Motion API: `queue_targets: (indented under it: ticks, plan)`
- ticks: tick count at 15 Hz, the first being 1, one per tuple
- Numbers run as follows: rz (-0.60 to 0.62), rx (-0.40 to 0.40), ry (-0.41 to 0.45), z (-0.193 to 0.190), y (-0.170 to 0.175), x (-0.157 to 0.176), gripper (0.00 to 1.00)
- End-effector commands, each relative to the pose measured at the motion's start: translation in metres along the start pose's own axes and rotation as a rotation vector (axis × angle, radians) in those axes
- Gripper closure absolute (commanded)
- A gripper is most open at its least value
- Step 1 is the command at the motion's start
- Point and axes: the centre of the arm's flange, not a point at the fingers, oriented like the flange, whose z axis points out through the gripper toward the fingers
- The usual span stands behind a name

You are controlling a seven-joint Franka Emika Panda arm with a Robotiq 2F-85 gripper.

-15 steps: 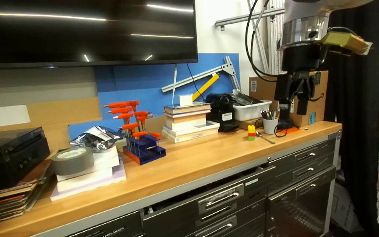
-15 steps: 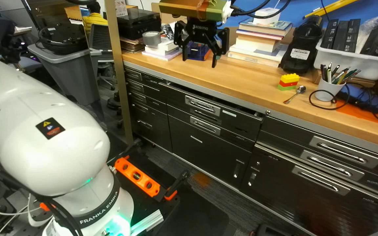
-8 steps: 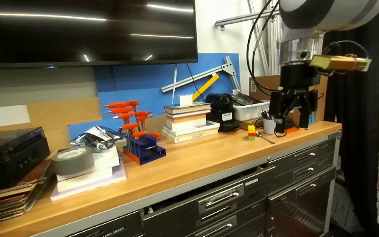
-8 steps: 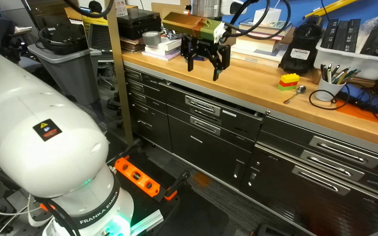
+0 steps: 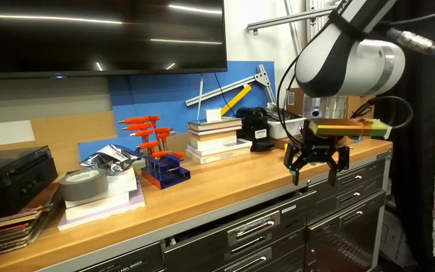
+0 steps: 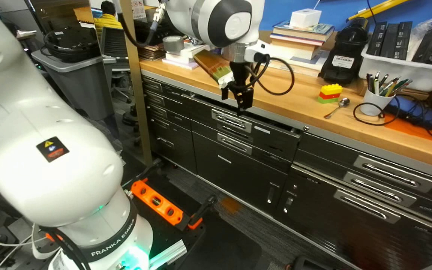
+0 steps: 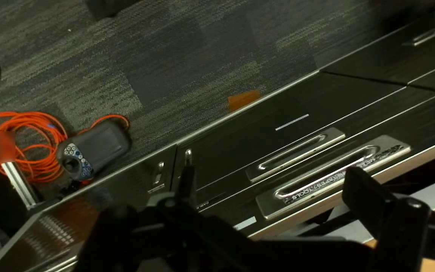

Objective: Open the middle drawer then remove three black pieces from the drawer

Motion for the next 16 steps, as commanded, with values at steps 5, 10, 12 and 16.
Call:
queue_targets:
  ticks: [5,10,12,16]
  plan:
    - [0.383,0.138,0.079,0.062,-0.015,0.027,0.00]
    - [0.616,0.232,0.173,0.090,-0.021,0.033,0.00]
    - [0.705,0.266,0.222,0.099,-0.025,0.031,0.00]
    - [0.874,0.308,0.343,0.114,-0.035,0.031,0.00]
